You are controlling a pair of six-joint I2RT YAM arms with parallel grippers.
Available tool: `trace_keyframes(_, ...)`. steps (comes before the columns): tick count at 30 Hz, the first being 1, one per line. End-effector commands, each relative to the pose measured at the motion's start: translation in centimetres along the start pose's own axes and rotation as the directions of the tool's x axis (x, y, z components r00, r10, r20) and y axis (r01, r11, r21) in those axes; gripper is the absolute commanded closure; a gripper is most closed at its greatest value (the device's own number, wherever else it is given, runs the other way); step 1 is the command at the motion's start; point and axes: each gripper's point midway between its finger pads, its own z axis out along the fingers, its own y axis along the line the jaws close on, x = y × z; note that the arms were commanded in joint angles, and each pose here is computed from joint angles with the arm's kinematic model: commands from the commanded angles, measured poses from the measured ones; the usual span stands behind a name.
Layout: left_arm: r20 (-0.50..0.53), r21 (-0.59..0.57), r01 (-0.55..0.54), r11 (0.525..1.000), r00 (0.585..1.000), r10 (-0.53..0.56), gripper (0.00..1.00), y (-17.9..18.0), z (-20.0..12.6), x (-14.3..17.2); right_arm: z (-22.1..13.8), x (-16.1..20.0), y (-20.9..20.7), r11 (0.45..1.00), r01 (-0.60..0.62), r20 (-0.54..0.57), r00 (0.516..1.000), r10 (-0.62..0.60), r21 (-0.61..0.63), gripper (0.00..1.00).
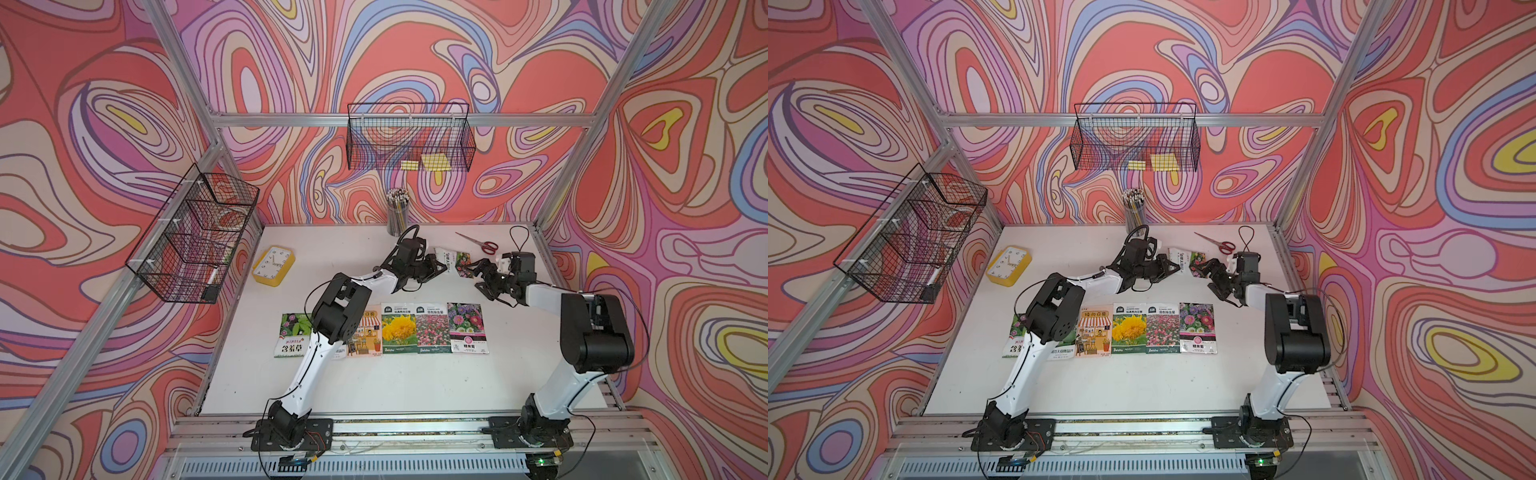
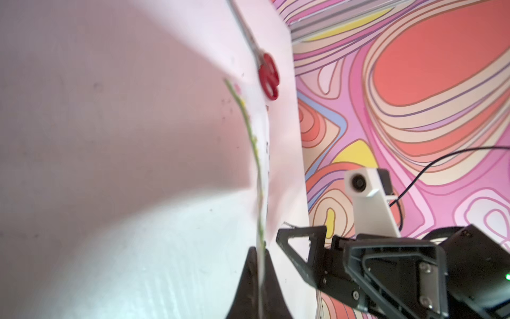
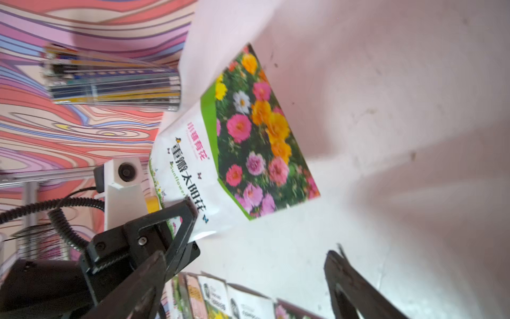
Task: Arrange the seed packets in a row
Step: Pick up the seed packet from the center of the board.
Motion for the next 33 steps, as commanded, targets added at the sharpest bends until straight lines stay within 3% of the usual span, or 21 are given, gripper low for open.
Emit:
trace_keyframes(1, 0.218, 0.125, -0.099, 0.987, 0.973, 0.070, 1.00, -6.5, -1.6, -1.9, -1.5, 0.1, 3.6, 0.986, -0.043, 0.057, 0.997, 0.052, -0.162, 0.11)
trace_keyframes(6, 0.341, 0.168, -0.088, 0.982, 0.940, 0.025, 1.00, -8.1, -2.7, 0.0, -2.5, 1.9, 6.9, 0.954, -0.044, 0.076, 0.995, 0.069, -0.295, 0.17)
trace_keyframes(11, 0.365, 0.201, -0.089, 0.976, 0.931, 0.010, 1.00, -9.8, -3.1, 1.8, -3.5, 2.3, 8.7, 0.936, -0.015, 0.121, 0.991, 0.061, -0.352, 0.29)
trace_keyframes(13, 0.363, 0.195, -0.089, 0.977, 0.932, 0.013, 1.00, -10.0, -3.2, 2.3, -4.2, 2.4, 9.2, 0.927, -0.005, 0.138, 0.988, 0.062, -0.375, 0.41)
trace_keyframes(15, 0.367, 0.194, -0.090, 0.977, 0.930, 0.013, 1.00, -10.3, -3.5, 2.6, -4.7, 2.6, 9.2, 0.928, 0.002, 0.148, 0.987, 0.057, -0.372, 0.61)
trace_keyframes(18, 0.362, 0.198, -0.084, 0.977, 0.932, 0.007, 1.00, -10.4, -3.8, 2.9, -5.0, 3.0, 8.6, 0.943, 0.005, 0.148, 0.988, 0.047, -0.334, 0.99)
trace_keyframes(21, 0.337, 0.213, -0.077, 0.974, 0.942, 0.001, 1.00, -10.8, -3.9, 3.3, -5.2, 3.3, 7.7, 0.958, 0.020, 0.158, 0.987, 0.026, -0.287, 1.00)
trace_keyframes(22, 0.321, 0.220, -0.079, 0.972, 0.947, 0.004, 0.85, -11.1, -4.1, 3.5, -5.3, 3.4, 7.6, 0.961, 0.035, 0.162, 0.987, 0.010, -0.274, 1.00)
trace_keyframes(23, 0.301, 0.222, -0.081, 0.972, 0.954, 0.011, 0.63, -11.3, -4.2, 3.8, -5.4, 3.6, 7.6, 0.964, 0.058, 0.162, 0.987, -0.016, -0.259, 1.00)
trace_keyframes(25, 0.247, 0.213, -0.095, 0.972, 0.968, 0.040, 0.05, -11.4, -4.7, 4.4, -5.8, 3.8, 7.5, 0.970, 0.120, 0.158, 0.984, -0.087, -0.213, 1.00)
trace_keyframes(29, 0.181, 0.158, -0.139, 0.977, 0.977, 0.110, 0.01, -9.2, -7.8, 3.4, -7.0, 5.6, 7.5, 0.958, 0.243, 0.097, 0.968, -0.231, -0.153, 1.00)
trace_keyframes(33, 0.065, 0.180, -0.167, 0.969, 0.985, 0.158, 0.01, -7.2, -10.5, 1.5, -7.8, 8.8, 7.6, 0.933, 0.292, -0.024, 0.953, -0.303, -0.209, 1.00)
